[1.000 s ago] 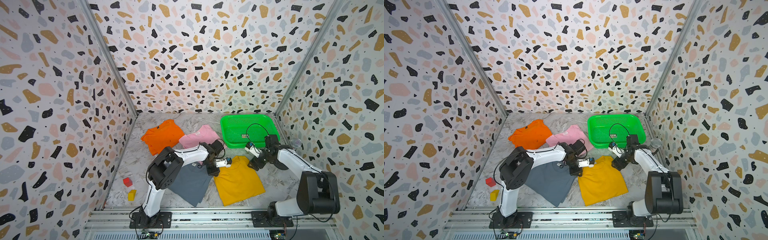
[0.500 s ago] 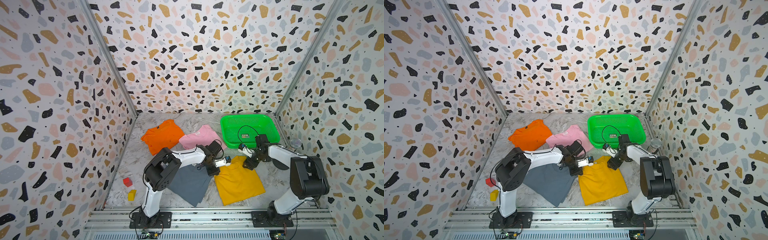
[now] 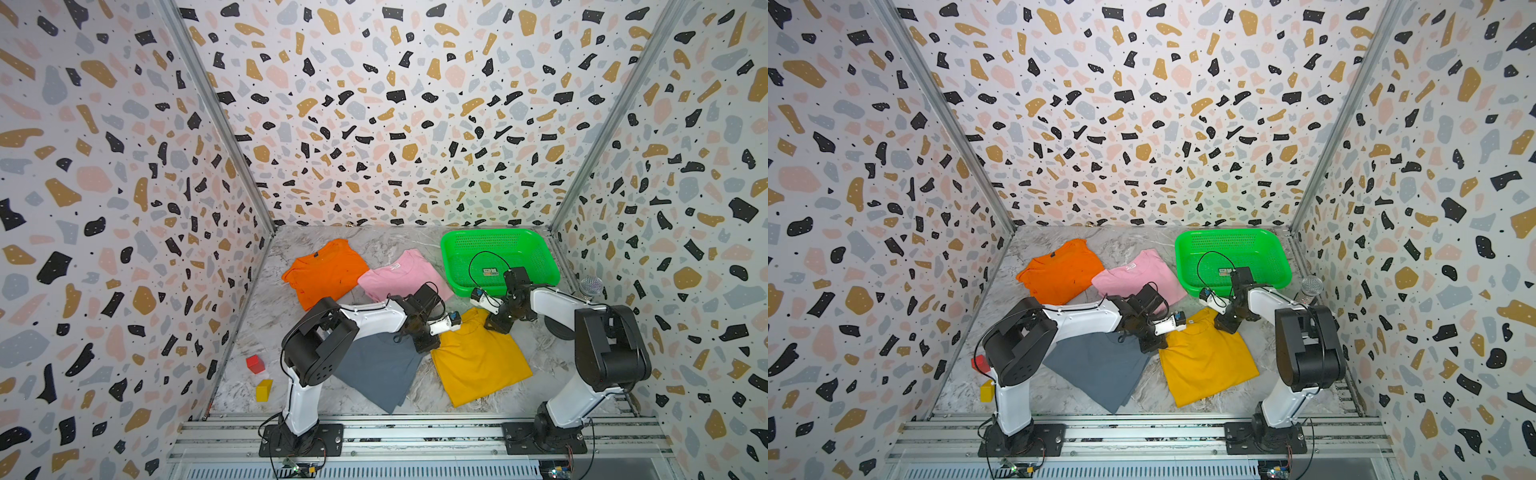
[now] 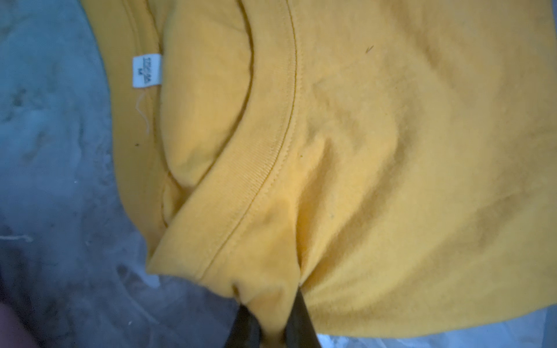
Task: Put the folded t-shirts into the basket
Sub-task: Pick up the T-shirt from the center of the board.
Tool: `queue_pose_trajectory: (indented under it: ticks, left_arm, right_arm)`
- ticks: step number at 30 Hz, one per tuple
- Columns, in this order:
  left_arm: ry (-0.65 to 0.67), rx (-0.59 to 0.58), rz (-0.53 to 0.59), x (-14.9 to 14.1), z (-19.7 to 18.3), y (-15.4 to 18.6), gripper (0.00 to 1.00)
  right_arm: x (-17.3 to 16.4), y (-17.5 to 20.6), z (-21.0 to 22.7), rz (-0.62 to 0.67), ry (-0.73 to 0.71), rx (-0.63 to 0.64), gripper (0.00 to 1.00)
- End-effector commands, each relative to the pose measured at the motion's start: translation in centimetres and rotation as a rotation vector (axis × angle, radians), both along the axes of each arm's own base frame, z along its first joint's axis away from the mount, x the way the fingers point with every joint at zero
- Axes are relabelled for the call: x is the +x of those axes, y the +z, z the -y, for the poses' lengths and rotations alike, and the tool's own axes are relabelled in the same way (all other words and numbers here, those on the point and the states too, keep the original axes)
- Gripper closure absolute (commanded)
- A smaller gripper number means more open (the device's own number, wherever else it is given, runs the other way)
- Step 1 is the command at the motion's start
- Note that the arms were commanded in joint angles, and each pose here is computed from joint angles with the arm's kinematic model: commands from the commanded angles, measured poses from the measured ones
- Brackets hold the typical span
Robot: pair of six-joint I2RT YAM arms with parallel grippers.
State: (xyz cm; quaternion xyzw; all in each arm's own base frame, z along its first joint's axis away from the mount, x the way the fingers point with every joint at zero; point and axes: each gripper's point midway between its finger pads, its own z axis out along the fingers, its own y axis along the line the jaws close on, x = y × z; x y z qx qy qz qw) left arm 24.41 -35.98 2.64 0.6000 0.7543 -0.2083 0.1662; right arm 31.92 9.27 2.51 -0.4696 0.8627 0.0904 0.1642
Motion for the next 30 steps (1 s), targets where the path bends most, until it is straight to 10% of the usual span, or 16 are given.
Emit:
queue_pose_trajectory:
  ticks: [1,7,30]
  left_arm:
    - [0.056,0.016,0.036,0.7,-0.6,-0.6,1.0]
    - [0.054,-0.033,0.087,1.5,0.2,1.9,1.0]
    - [-0.08,-0.225,0.366,8.2,6.0,19.7,1.0]
  right_arm:
    - [0.0,1.6,-0.2,0.04,-0.03,0.032,0.77]
    - [-0.3,4.4,-0.5,0.12,-0.089,0.088,1.0]
    - [3.0,21.3,4.3,0.573,-0.401,0.038,1.0]
